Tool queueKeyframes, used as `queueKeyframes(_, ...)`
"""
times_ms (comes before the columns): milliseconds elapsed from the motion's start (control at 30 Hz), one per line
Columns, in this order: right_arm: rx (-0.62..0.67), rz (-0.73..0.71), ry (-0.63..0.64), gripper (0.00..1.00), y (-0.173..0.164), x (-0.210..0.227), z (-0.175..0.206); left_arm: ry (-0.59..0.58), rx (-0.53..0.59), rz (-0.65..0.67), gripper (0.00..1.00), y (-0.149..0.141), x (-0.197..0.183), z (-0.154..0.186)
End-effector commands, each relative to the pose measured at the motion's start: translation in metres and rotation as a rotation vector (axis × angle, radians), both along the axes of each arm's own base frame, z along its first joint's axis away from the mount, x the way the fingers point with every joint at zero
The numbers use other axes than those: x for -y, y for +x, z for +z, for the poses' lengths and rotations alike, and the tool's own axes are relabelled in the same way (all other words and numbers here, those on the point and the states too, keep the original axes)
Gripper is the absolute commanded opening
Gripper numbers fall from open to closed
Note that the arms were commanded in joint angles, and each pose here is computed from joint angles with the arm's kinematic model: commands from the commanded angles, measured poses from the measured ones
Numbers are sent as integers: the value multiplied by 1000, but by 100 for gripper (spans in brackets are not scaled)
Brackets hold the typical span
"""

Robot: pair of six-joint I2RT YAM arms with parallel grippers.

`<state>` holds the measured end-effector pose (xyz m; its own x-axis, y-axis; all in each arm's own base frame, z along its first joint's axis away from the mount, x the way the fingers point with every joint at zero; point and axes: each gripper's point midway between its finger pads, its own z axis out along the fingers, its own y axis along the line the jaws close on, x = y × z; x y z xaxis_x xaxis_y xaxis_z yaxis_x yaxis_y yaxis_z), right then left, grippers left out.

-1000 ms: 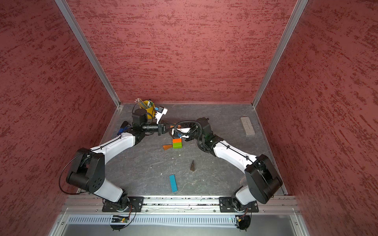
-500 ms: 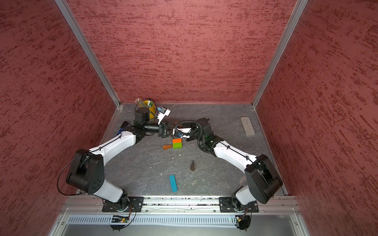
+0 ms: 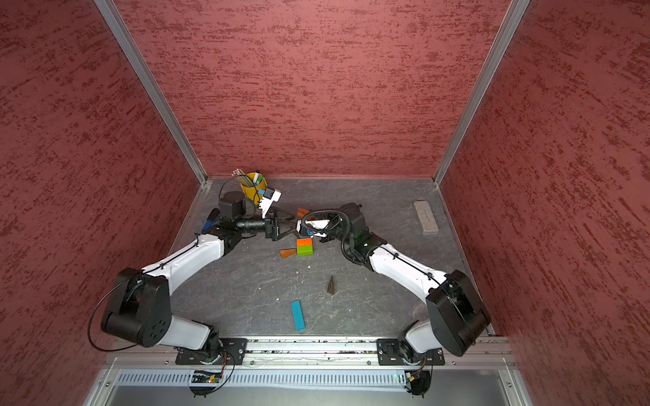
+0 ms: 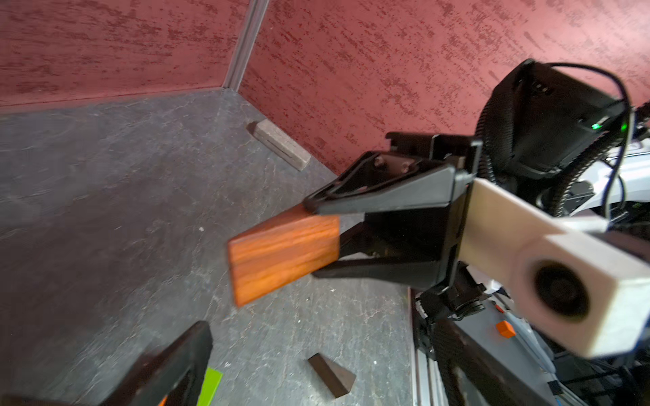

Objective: Assemble a small pinwheel with building blocks
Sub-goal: Pick up the building block from the center of the board.

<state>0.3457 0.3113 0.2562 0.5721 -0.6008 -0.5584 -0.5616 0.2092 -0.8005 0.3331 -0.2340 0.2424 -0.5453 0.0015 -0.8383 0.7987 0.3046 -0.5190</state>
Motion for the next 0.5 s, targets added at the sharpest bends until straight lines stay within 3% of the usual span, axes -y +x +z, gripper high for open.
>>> queueKeyframes(0,43,62,44,16,-14,-5,20,-39,60,58,97,15,-14,13)
queueKeyframes(100,29,100,56,14,-19,-9,22,-85,40,2,85,18,-8,17)
queueKeyframes(267,11,131,60,14,-23,-13,23,-168,44,-74,82,17,2,26)
queueKeyframes(367,6,134,53,14,-23,-13,22,-175,14,-130,73,14,12,22)
queueKeyframes(467,2,134,51,14,-23,-14,22,-183,-7,-165,54,14,20,21)
